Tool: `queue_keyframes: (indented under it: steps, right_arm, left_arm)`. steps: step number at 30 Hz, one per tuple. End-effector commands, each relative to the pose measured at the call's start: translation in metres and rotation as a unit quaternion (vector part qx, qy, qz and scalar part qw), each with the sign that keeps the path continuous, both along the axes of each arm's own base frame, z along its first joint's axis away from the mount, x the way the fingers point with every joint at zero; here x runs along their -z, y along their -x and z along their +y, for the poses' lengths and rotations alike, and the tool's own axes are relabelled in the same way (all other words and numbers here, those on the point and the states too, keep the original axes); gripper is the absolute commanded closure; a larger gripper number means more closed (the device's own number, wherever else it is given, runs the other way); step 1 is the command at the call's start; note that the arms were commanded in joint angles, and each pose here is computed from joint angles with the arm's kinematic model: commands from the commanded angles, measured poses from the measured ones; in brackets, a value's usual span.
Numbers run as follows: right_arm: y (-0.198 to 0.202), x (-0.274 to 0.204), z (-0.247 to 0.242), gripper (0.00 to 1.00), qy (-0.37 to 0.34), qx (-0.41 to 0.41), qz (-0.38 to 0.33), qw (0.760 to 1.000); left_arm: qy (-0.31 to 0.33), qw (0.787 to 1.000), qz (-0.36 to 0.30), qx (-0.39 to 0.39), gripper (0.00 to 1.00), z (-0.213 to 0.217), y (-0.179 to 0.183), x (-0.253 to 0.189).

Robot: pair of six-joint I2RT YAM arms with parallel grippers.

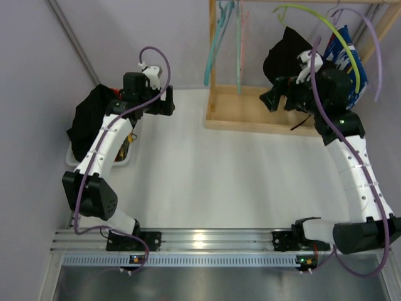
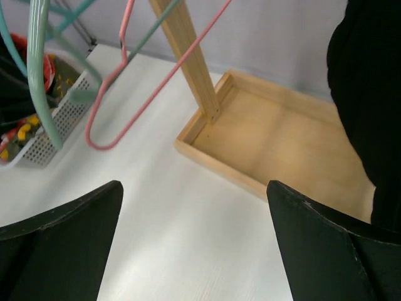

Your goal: Remove the trousers from the hanger

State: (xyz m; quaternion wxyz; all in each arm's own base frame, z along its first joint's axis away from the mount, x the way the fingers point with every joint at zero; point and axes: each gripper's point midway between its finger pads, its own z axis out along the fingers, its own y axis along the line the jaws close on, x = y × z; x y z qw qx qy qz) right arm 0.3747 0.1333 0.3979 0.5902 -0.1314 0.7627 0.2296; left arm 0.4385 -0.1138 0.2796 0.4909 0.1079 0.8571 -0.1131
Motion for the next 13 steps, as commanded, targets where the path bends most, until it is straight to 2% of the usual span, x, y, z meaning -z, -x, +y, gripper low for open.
queue_keyframes:
  steps: [1, 3, 8, 13]
  right_arm:
    - [0.045, 0.041, 0.005, 0.01, 0.028, -0.068, 0.039, 0.997]
    - [0.06, 0.049, 0.005, 0.01, 0.036, -0.079, 0.036, 0.996]
    - [0.078, 0.093, 0.005, 0.01, 0.036, -0.09, 0.084, 0.992]
    - [0.088, 0.102, 0.004, 0.01, 0.055, -0.108, 0.083, 0.989]
  left_arm:
    - [0.019, 1.0, 0.021, -0.001, 0.01, -0.007, 0.005, -0.002]
    - [0.016, 0.999, 0.028, -0.01, 0.01, -0.008, 0.004, 0.004]
    - [0.001, 0.999, 0.033, -0.006, 0.01, -0.016, 0.012, 0.012]
    - [0.001, 0.999, 0.041, 0.011, 0.01, -0.02, 0.021, 0.019]
